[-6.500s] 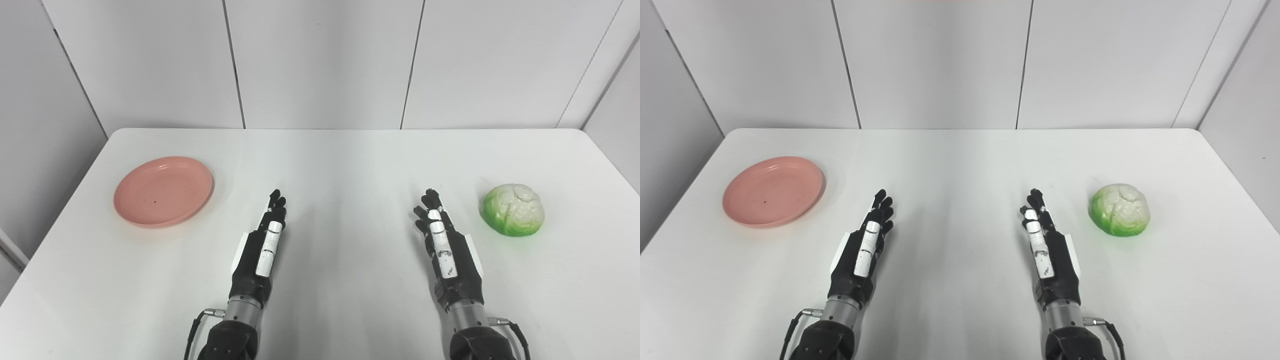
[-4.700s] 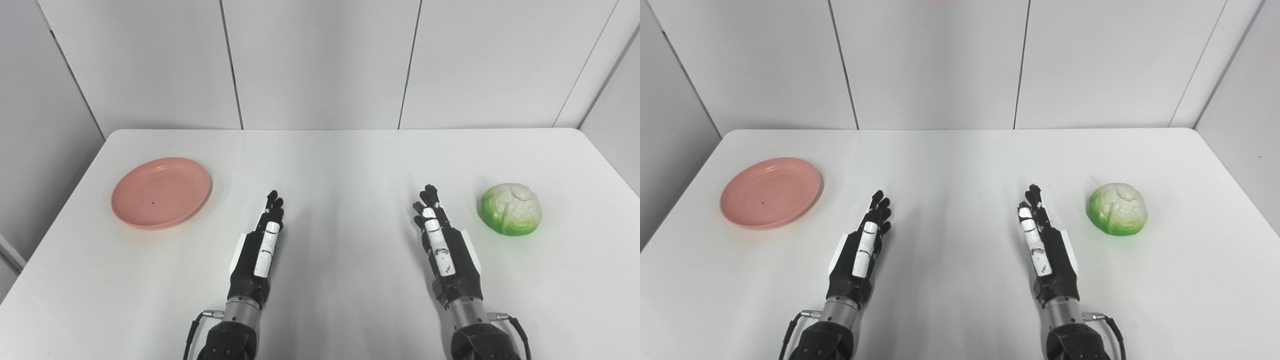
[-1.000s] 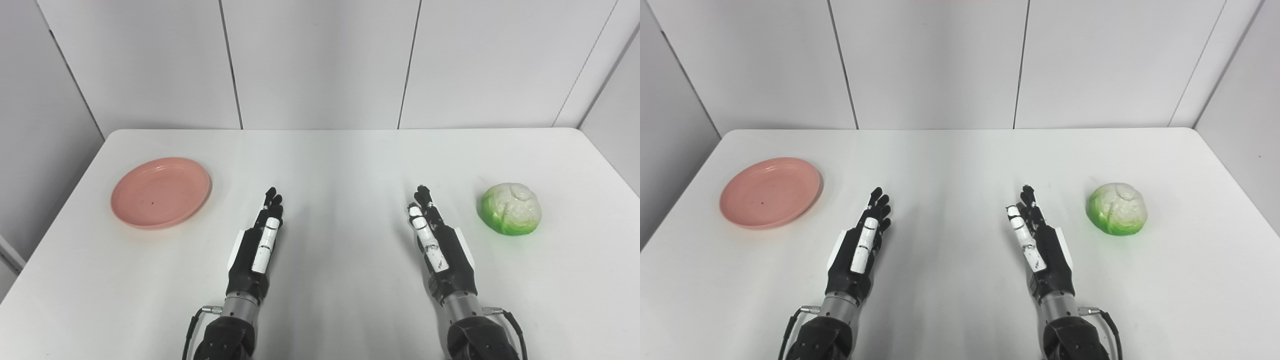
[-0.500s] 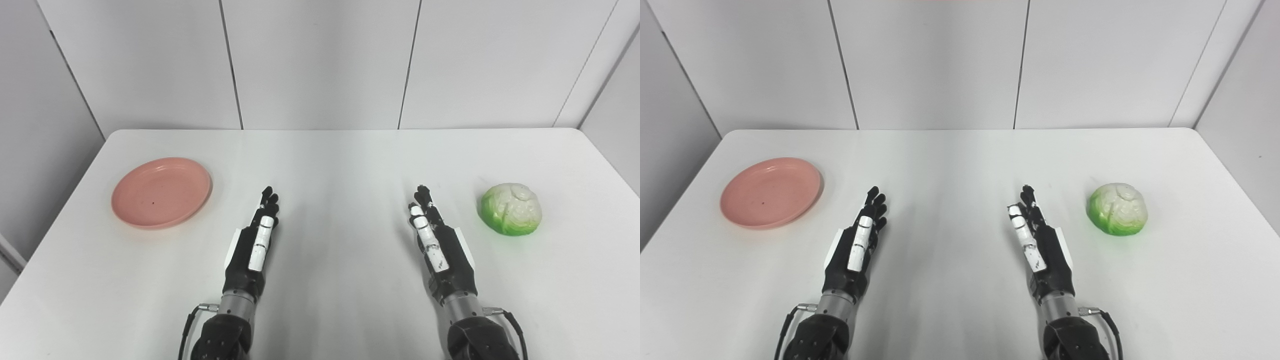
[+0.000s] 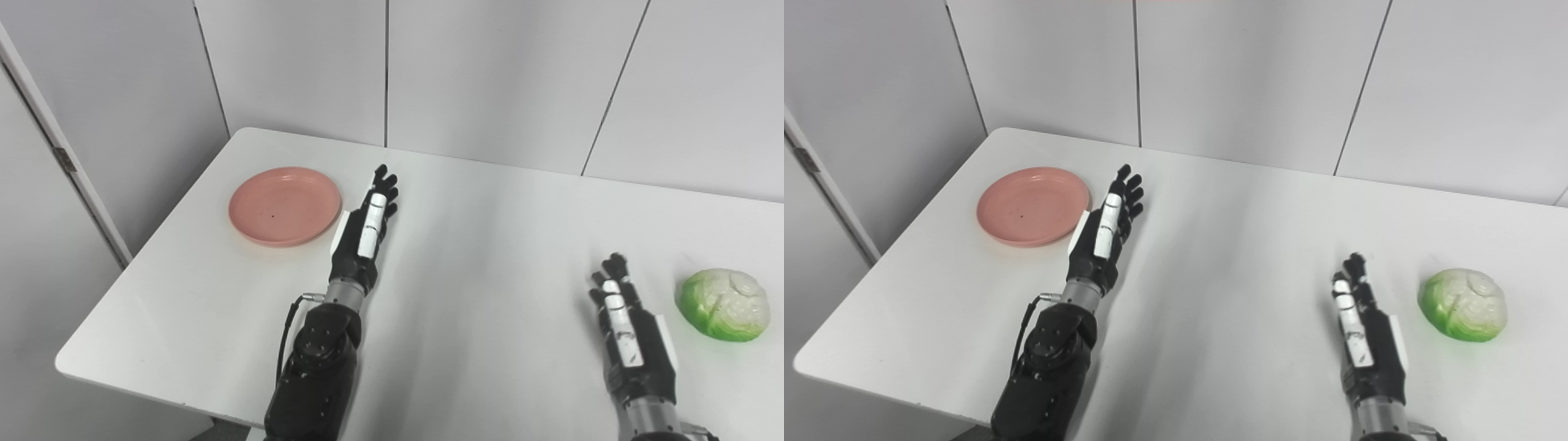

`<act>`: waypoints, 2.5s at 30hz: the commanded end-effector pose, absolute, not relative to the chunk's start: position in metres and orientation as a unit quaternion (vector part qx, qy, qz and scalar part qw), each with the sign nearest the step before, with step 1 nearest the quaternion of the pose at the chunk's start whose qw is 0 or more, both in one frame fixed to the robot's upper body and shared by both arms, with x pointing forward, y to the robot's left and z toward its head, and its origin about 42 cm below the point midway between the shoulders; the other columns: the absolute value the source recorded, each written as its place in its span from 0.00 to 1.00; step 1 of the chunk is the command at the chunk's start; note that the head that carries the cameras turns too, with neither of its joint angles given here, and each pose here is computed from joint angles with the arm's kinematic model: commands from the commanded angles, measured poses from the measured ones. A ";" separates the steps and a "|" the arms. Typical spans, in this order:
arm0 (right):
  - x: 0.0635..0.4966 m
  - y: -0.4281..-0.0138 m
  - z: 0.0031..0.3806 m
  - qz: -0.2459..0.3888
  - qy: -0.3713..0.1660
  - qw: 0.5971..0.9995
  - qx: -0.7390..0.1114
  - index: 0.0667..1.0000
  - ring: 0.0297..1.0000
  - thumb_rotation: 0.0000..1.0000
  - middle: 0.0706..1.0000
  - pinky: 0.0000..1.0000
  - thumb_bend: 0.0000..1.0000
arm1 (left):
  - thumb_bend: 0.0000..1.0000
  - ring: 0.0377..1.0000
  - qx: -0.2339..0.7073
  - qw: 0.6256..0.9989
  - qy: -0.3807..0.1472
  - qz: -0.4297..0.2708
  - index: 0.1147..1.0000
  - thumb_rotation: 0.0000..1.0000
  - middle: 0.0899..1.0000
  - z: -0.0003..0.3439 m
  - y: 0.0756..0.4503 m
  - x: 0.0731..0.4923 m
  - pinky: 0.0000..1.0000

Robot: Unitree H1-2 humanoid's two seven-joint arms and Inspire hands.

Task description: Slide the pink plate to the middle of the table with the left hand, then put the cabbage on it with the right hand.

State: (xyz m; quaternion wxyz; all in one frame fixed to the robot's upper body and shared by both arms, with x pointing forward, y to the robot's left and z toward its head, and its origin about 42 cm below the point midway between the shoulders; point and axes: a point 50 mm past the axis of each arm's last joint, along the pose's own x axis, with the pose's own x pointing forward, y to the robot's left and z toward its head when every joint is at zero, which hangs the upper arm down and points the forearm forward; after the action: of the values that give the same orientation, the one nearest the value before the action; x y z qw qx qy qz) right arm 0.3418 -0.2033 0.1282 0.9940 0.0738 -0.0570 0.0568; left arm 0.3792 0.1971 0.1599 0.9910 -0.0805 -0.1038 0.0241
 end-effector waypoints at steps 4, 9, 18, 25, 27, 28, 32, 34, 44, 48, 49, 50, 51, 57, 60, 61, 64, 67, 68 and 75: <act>0.341 -0.204 0.123 0.059 -0.083 0.992 0.076 0.95 0.96 0.70 0.97 0.98 0.66 | 0.77 0.87 -0.070 0.979 -0.183 0.060 0.85 1.00 0.86 0.198 0.223 0.406 0.87; 0.339 -0.209 0.124 0.081 -0.093 0.991 0.050 0.98 0.98 0.79 0.99 1.00 0.62 | 0.79 0.85 -0.047 0.975 -0.200 0.088 0.82 1.00 0.83 0.208 0.242 0.414 0.85; 0.342 -0.214 0.122 0.061 -0.085 0.991 0.087 0.94 0.96 0.67 0.96 0.99 0.67 | 0.80 0.78 -0.028 0.966 -0.209 0.149 0.74 1.00 0.75 0.221 0.288 0.426 0.81; 0.341 -0.218 0.123 0.077 -0.087 0.991 0.063 0.97 0.98 0.75 0.98 1.00 0.68 | 0.78 0.72 -0.023 0.957 -0.207 0.200 0.69 1.00 0.70 0.222 0.331 0.428 0.73; 0.342 -0.218 0.123 0.075 -0.085 0.991 0.070 0.97 0.98 0.73 0.98 1.00 0.69 | 0.78 0.72 -0.012 0.954 -0.201 0.220 0.69 1.00 0.70 0.221 0.344 0.427 0.70; 0.342 -0.218 0.122 0.073 -0.085 0.991 0.073 0.97 0.97 0.72 0.98 1.00 0.68 | 0.79 0.72 -0.007 0.953 -0.200 0.226 0.69 1.00 0.70 0.220 0.349 0.427 0.70; 0.344 -0.218 0.122 0.073 -0.086 0.990 0.079 0.96 0.97 0.70 0.97 1.00 0.68 | 0.79 0.70 -0.003 0.946 -0.202 0.252 0.68 1.00 0.69 0.213 0.369 0.428 0.69; 0.344 -0.218 0.122 0.075 -0.085 0.991 0.077 0.96 0.97 0.71 0.97 1.00 0.69 | 0.78 0.71 -0.001 0.944 -0.203 0.261 0.68 1.00 0.69 0.208 0.378 0.428 0.70; 0.342 -0.220 0.123 0.076 -0.085 0.991 0.074 0.97 0.97 0.73 0.98 1.00 0.67 | 0.82 0.75 -0.015 0.943 -0.168 0.286 0.70 1.00 0.72 0.189 0.404 0.429 0.75; 0.341 -0.221 0.123 0.078 -0.083 0.991 0.074 0.98 0.98 0.74 0.99 1.00 0.67 | 0.82 0.75 -0.029 0.945 -0.153 0.289 0.72 1.00 0.73 0.179 0.408 0.431 0.75; 0.341 -0.221 0.123 0.079 -0.083 0.991 0.074 0.98 0.98 0.74 0.99 1.00 0.67 | 0.83 0.76 -0.036 0.945 -0.147 0.291 0.73 1.00 0.74 0.177 0.407 0.432 0.76; 0.341 -0.221 0.123 0.077 -0.084 0.991 0.073 0.98 0.98 0.74 0.99 1.00 0.66 | 0.82 0.76 -0.045 0.945 -0.141 0.291 0.73 1.00 0.74 0.176 0.406 0.433 0.76; 0.341 -0.221 0.122 0.076 -0.084 0.991 0.072 0.98 0.98 0.74 0.98 1.00 0.66 | 0.82 0.77 -0.054 0.946 -0.136 0.291 0.74 1.00 0.75 0.174 0.405 0.433 0.78; 0.341 -0.222 0.123 0.077 -0.083 0.991 0.073 0.97 0.97 0.72 0.98 1.00 0.68 | 0.83 0.85 -0.059 0.952 -0.109 0.280 0.80 1.00 0.81 0.163 0.398 0.439 0.85; 0.340 -0.221 0.123 0.075 -0.085 0.991 0.071 0.97 0.97 0.73 0.98 1.00 0.67 | 0.83 0.93 -0.055 0.960 -0.094 0.257 0.89 1.00 0.90 0.157 0.394 0.441 0.96; 0.340 -0.221 0.123 0.076 -0.086 0.991 0.070 0.97 0.97 0.73 0.98 1.00 0.67 | 0.83 0.96 -0.055 0.962 -0.091 0.250 0.92 1.00 0.93 0.156 0.393 0.442 0.99; 0.340 -0.221 0.125 0.077 -0.085 0.991 0.066 0.97 0.97 0.74 0.98 1.00 0.68 | 0.84 0.99 -0.051 0.966 -0.084 0.238 0.96 1.00 0.96 0.153 0.389 0.445 1.00; 0.339 -0.221 0.125 0.076 -0.085 0.991 0.066 0.97 0.97 0.75 0.98 1.00 0.68 | 0.84 1.00 -0.040 0.973 -0.077 0.213 0.99 1.00 0.99 0.148 0.388 0.447 1.00; 0.339 -0.221 0.125 0.076 -0.085 0.991 0.068 0.97 0.97 0.74 0.97 1.00 0.68 | 0.85 1.00 -0.039 0.975 -0.072 0.208 1.00 1.00 1.00 0.146 0.387 0.448 1.00; 0.340 -0.219 0.125 0.073 -0.084 0.991 0.076 0.96 0.96 0.71 0.97 1.00 0.69 | 0.87 1.00 -0.009 0.979 -0.033 0.203 0.98 1.00 0.99 0.143 0.373 0.452 1.00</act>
State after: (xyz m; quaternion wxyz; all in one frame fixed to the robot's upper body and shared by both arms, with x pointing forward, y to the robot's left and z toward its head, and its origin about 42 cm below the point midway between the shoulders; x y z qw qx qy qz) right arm 0.3455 -0.2159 0.1314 0.9909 0.0698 -0.0858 0.0772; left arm 0.4349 0.3819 0.1209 0.9768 -0.0209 -0.0188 0.2124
